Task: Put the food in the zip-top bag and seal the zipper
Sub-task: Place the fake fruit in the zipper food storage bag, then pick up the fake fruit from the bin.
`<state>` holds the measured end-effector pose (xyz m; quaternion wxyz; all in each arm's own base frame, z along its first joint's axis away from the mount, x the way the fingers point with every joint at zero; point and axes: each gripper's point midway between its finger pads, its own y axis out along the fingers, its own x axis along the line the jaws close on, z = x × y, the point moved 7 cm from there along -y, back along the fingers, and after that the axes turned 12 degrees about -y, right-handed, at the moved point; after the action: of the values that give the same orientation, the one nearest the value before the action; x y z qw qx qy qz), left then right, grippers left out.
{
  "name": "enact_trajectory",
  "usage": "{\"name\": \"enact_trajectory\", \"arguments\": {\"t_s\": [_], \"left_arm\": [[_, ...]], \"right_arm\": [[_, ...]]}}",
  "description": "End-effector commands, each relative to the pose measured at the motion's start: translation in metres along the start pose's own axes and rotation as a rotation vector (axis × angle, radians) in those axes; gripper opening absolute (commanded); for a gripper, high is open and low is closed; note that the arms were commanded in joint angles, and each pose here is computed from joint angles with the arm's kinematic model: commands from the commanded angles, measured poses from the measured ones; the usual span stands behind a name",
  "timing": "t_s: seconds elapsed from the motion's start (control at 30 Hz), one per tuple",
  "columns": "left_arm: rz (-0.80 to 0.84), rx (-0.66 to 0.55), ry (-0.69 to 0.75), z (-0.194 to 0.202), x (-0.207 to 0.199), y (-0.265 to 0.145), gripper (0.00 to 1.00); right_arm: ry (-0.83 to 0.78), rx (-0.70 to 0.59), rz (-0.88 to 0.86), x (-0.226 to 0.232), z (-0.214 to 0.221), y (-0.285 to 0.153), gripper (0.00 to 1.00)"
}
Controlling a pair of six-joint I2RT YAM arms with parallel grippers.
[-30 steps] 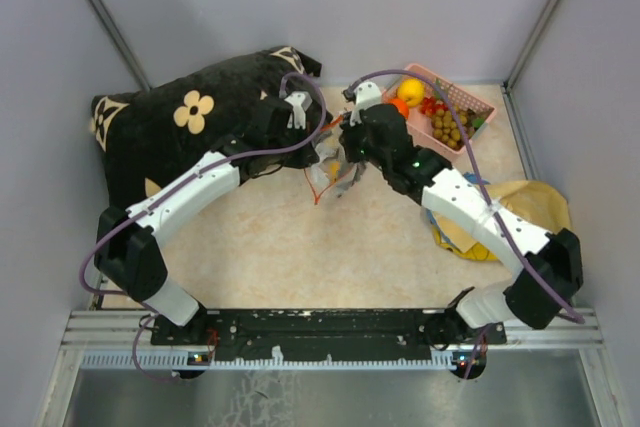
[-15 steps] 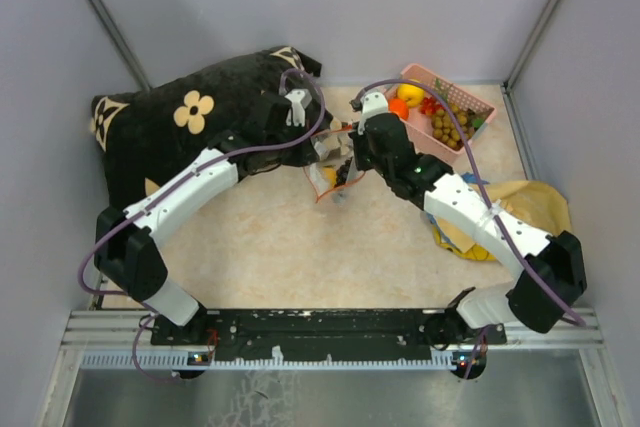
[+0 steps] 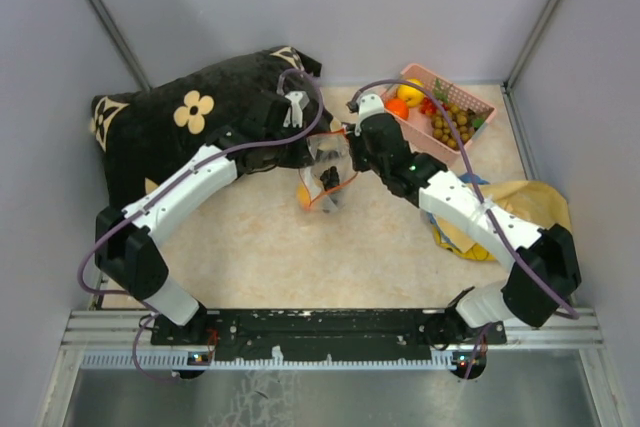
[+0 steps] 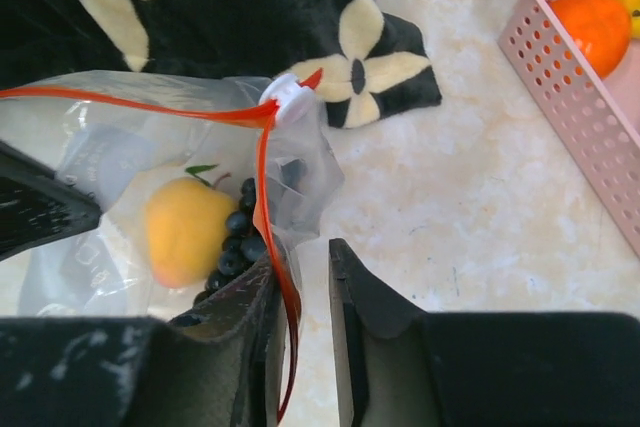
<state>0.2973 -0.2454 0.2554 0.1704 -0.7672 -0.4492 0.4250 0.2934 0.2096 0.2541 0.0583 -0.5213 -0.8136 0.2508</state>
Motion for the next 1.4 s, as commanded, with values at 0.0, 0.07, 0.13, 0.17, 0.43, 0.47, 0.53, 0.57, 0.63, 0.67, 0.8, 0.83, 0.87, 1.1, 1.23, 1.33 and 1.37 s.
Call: {"name": "enact_trajectory", "arguments": {"t_s": [0.0,0.07,0.13,0.17,0.43,0.47,0.53,0.57,0.63,0.67,0.8,0.83,0.87,1.1,1.23,1.33,1.37], "left_arm": [[-0.072,-0.009,-0.028,-0.012,0.005,0.000,0.00],[-0.081,-0.008,-0.036,-0.015,0.005,0.001,0.00],[-0.087,-0.010,-0.040,-0.018,0.005,0.002,0.00],[-0.089,-0.011,-0.040,-0.019,0.004,0.002,0.00],[-0.115,-0.009,-0.031,-0.029,0.003,0.006,0.00],[-0.117,-0.009,-0.032,-0.030,0.004,0.006,0.00],[-0.119,-0.007,-0.030,-0.031,0.003,0.007,0.00],[-0.120,-0.006,-0.031,-0.031,0.003,0.008,0.00],[-0.122,-0.006,-0.030,-0.032,0.003,0.008,0.00],[-0.126,-0.005,-0.031,-0.032,0.004,0.009,0.00],[-0.132,-0.005,-0.034,-0.034,0.004,0.011,0.00],[-0.133,-0.003,-0.034,-0.034,0.004,0.011,0.00],[-0.133,-0.004,-0.034,-0.035,0.004,0.011,0.00],[-0.133,-0.012,-0.038,-0.040,0.002,0.010,0.00],[-0.149,-0.008,-0.048,-0.039,0.004,0.010,0.00],[-0.160,-0.003,-0.057,-0.037,0.005,0.011,0.00],[-0.163,-0.004,-0.058,-0.037,0.006,0.011,0.00]], "right_arm": [[0.033,-0.140,-0.034,-0.004,-0.045,-0.013,0.25],[0.041,-0.168,-0.060,-0.005,-0.052,-0.019,0.28],[0.056,-0.197,-0.095,-0.009,-0.061,-0.025,0.30],[0.066,-0.209,-0.107,-0.012,-0.065,-0.028,0.33],[0.106,-0.250,-0.222,-0.042,-0.088,-0.035,0.45],[0.115,-0.245,-0.217,-0.048,-0.088,-0.032,0.46],[0.136,-0.233,-0.178,-0.062,-0.085,-0.024,0.52],[0.152,-0.221,-0.149,-0.070,-0.082,-0.018,0.56],[0.193,-0.184,-0.075,-0.087,-0.075,-0.004,0.64],[0.211,-0.167,-0.038,-0.098,-0.071,0.004,0.65],[0.250,-0.132,0.081,-0.125,-0.059,0.033,0.71],[0.255,-0.130,0.106,-0.132,-0.056,0.040,0.71],[0.261,-0.124,0.127,-0.139,-0.052,0.049,0.71],[0.288,-0.073,0.253,-0.187,-0.022,0.115,0.72],[0.292,-0.081,0.308,-0.212,-0.009,0.147,0.72],[0.297,-0.084,0.338,-0.230,-0.001,0.167,0.74],[0.291,-0.080,0.343,-0.235,0.001,0.174,0.74]]}}
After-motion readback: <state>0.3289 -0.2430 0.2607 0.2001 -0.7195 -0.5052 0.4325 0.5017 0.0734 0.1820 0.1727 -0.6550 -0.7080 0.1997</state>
